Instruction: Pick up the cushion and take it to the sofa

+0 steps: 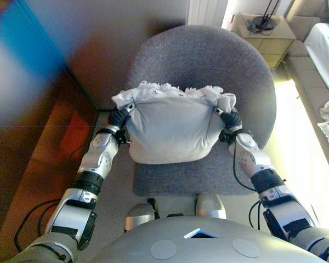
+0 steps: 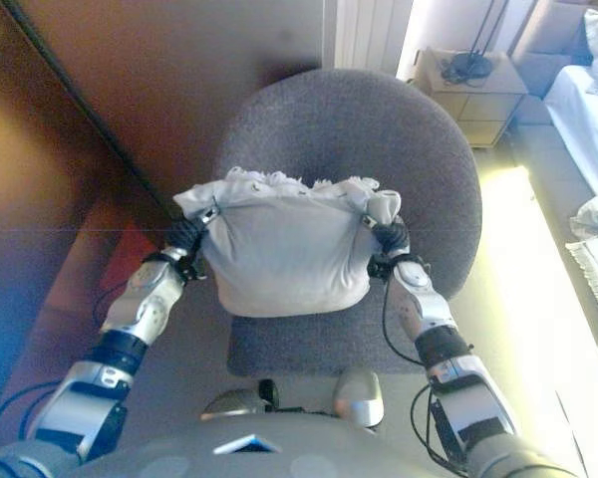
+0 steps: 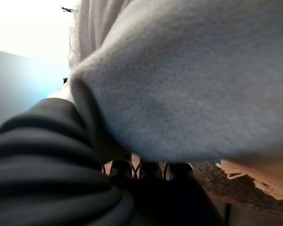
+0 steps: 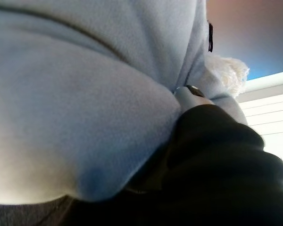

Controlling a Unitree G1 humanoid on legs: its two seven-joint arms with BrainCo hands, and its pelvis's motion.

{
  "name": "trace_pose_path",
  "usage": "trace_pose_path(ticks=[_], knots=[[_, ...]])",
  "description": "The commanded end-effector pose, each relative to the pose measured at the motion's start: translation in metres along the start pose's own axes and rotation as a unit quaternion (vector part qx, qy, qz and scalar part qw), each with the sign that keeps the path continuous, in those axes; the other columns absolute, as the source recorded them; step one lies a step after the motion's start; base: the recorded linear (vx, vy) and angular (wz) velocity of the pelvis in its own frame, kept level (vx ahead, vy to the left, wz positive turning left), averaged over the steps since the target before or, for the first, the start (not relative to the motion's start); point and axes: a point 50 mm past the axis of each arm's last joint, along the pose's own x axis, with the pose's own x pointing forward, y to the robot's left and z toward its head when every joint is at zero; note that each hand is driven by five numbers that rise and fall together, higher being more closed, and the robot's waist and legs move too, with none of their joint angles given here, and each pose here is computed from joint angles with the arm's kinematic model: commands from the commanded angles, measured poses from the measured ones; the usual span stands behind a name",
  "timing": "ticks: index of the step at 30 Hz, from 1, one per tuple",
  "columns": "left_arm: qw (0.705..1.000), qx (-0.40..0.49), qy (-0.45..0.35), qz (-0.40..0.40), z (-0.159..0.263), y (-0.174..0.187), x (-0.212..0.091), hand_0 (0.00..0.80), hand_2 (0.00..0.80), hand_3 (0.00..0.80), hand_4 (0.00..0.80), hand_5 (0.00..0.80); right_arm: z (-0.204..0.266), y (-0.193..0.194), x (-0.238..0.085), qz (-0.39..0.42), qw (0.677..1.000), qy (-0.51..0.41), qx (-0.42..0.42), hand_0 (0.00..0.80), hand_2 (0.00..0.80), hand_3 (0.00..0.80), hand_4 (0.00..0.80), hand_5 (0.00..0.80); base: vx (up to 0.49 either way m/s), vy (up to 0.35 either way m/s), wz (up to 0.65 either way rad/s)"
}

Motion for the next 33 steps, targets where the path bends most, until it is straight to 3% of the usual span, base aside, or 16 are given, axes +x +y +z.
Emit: trace_pose_path(ticks=[1,6,12,20,26,33], knots=[[0.995,0.026,-0.094,-0.014,0.056,-0.023,0.023,0.8,0.8,0.8,0.8,0.8,0.077,0.029,0.024,0.006,0.994,-0.105,0.023,0.8,0.8,0.8,0.8,0.8,-0.224,-0.302,0.54],[0.993,0.02,-0.118,0.009,0.077,-0.019,0.03,0.8,0.8,0.8,0.8,0.8,0.111,0.053,0.029,0.017,0.99,-0.135,0.031,0.8,0.8,0.8,0.8,0.8,-0.063,-0.156,0.28],[0.994,0.008,-0.11,0.016,0.067,-0.025,0.028,0.8,0.8,0.8,0.8,0.8,0.101,0.049,0.025,0.012,0.988,-0.141,0.057,0.8,0.8,0.8,0.8,0.8,0.048,-0.051,-0.02],[0.992,0.023,-0.122,0.021,0.086,-0.026,0.033,0.8,0.8,0.8,0.8,0.8,0.131,0.042,0.03,0.013,0.986,-0.166,0.022,0.8,0.8,0.8,0.8,0.8,-0.023,-0.075,0.15],[0.986,-0.018,-0.159,0.043,0.104,-0.024,0.034,0.8,0.8,0.8,0.8,0.8,0.151,0.043,0.04,0.02,0.986,-0.165,-0.001,0.8,0.8,0.8,0.8,0.8,-0.023,-0.059,0.17],[0.991,-0.004,-0.135,0.025,0.096,-0.03,0.035,0.8,0.8,0.8,0.8,0.8,0.162,0.026,0.049,-0.013,0.99,-0.139,0.008,0.8,0.8,0.8,0.8,0.8,0.047,-0.071,0.12]])
